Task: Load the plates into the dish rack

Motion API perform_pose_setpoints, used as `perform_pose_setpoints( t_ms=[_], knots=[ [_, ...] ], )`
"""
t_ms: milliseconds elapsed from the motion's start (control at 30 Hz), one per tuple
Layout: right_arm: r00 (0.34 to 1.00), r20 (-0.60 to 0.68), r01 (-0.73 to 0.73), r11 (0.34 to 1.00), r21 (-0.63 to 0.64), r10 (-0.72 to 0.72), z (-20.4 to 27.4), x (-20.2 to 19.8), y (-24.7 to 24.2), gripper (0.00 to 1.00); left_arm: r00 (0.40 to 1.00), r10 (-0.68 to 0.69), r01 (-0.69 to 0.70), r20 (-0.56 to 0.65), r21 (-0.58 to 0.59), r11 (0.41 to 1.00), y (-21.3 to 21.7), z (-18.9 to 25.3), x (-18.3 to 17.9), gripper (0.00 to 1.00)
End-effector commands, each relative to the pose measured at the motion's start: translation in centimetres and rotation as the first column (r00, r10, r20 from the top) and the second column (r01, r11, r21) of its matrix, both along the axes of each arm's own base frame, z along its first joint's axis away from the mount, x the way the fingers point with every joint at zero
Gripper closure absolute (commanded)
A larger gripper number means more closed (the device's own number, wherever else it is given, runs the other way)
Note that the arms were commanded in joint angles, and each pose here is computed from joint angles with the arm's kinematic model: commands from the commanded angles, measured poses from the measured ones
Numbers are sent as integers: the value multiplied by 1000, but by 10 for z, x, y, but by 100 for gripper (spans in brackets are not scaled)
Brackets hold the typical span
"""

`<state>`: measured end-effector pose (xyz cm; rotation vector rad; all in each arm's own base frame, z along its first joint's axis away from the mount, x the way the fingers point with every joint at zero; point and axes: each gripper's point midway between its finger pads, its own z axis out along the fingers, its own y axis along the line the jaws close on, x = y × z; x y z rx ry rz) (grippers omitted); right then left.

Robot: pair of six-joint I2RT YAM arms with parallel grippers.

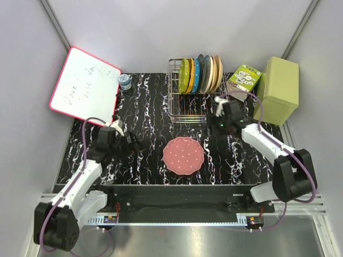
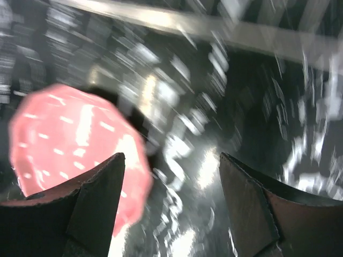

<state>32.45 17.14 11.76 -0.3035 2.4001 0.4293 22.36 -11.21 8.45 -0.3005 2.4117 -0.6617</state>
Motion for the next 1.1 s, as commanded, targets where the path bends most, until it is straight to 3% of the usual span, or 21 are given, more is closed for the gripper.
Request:
perform_pose_setpoints(
  t_ms=[0, 67, 233, 333, 600, 733, 1067],
  knots=[
    [982, -179, 108, 952, 288, -57, -15, -17, -17, 15, 990, -108, 120, 87, -148, 982, -38, 20, 18, 12],
    [971, -228, 145, 936, 321, -72, -23, -20, -18, 9, 987, -133, 146, 94, -152, 978, -44, 22, 21, 14],
    [948, -316, 166, 895, 413, -30, -43, -30, -6, 10, 988, -147, 152, 39, -233, 961, -62, 6, 21, 20],
    [932, -362, 173, 862, 476, 13, -52, -39, 4, 11, 980, -197, 194, 7, -209, 959, -67, -5, 17, 20],
    [883, -468, 250, 828, 502, 18, -81, -49, 10, 13, 908, -402, 370, -122, -221, 902, -118, -20, 13, 30],
    [872, -489, 269, 817, 511, 19, -86, -52, 12, 14, 889, -431, 393, -155, -223, 892, -135, -29, 15, 32],
    [819, -570, 294, 811, 506, 59, -101, -73, 23, 15, 869, -440, 393, -227, -226, 892, -140, -52, -2, 52]
  ],
)
